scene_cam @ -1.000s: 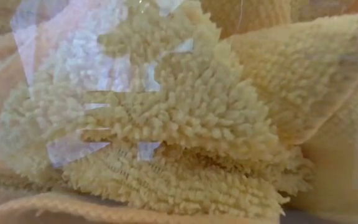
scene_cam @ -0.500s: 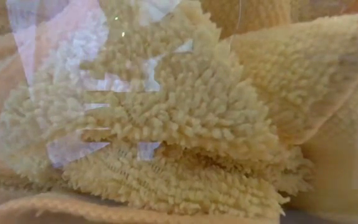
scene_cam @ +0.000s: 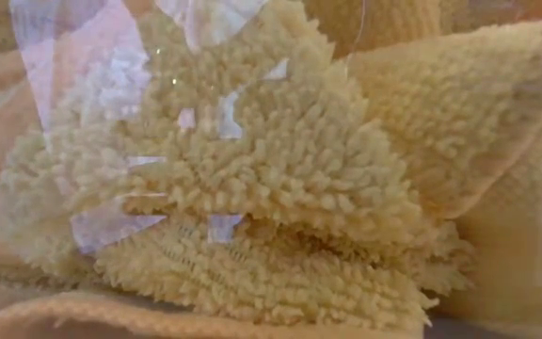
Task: Sort microfiber towel by color & place in baskets
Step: Put the blue microfiber towel into the top transparent bin
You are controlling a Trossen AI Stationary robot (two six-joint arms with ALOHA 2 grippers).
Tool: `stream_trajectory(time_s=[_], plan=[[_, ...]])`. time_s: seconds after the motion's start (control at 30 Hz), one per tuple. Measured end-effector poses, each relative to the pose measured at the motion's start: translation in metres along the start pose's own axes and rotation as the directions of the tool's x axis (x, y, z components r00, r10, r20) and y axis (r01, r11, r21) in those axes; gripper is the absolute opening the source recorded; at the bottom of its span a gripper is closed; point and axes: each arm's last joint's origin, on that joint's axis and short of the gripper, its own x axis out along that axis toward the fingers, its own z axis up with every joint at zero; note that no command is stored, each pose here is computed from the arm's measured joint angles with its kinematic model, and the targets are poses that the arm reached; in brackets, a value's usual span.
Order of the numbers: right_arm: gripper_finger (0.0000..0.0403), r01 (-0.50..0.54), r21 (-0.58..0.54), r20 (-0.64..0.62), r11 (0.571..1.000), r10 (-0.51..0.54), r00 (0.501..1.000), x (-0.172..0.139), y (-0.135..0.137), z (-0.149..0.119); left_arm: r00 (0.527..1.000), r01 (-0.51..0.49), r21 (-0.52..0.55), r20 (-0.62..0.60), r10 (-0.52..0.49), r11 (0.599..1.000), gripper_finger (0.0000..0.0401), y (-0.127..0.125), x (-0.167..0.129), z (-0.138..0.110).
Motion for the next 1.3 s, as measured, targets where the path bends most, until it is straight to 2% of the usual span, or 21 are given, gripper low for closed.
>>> stream_trajectory(time_s=[0.13, 0.2, 0.33, 0.47, 0.73, 0.87, 1.1, 1.3], plan=[[0.0118, 0.002, 0.0, 0.005, 1.0, -0.002, 1.0, 0.0, 0.0, 0.0, 1.0, -0.012, -0.002, 0.002, 0.012, 1.0, 0.0044, 0.001, 0.0, 0.001], [0.0118, 0.005, 0.0, 0.016, 1.0, -0.005, 1.0, 0.0, 0.0, 0.001, 1.0, -0.014, -0.036, 0.004, 0.014, 0.999, 0.0013, 0.001, 0.0, 0.002], [0.0118, 0.007, 0.0, 0.023, 1.0, -0.007, 1.0, 0.0, 0.0, 0.001, 0.998, -0.007, -0.089, 0.058, 0.012, 0.996, 0.0013, 0.001, -0.013, 0.007], [0.0118, 0.007, -0.006, 0.023, 1.0, -0.007, 1.0, 0.0, 0.0, 0.001, 0.982, 0.055, -0.125, 0.187, -0.03, 0.991, 0.0003, -0.001, -0.048, 0.011], [0.0118, 0.007, -0.007, 0.023, 1.0, -0.006, 1.0, 0.0, 0.0, 0.001, 0.9, 0.165, -0.154, 0.429, -0.085, 0.974, 0.0001, 0.013, -0.113, 0.03], [0.0118, 0.007, -0.007, 0.023, 1.0, -0.007, 1.0, 0.0, 0.0, 0.001, 0.862, 0.187, -0.135, 0.498, -0.097, 0.973, 0.0001, 0.02, -0.137, 0.047], [0.0118, 0.006, 0.0, 0.023, 1.0, -0.006, 1.0, 0.0, 0.0, 0.001, 0.809, 0.158, -0.062, 0.581, -0.094, 0.985, 0.0, 0.034, -0.174, 0.091], [0.0118, -0.005, 0.005, 0.026, 1.0, 0.005, 1.0, 0.0, 0.001, 0.001, 0.776, 0.072, 0.079, 0.622, -0.106, 0.994, 0.0, 0.043, -0.206, 0.123]])
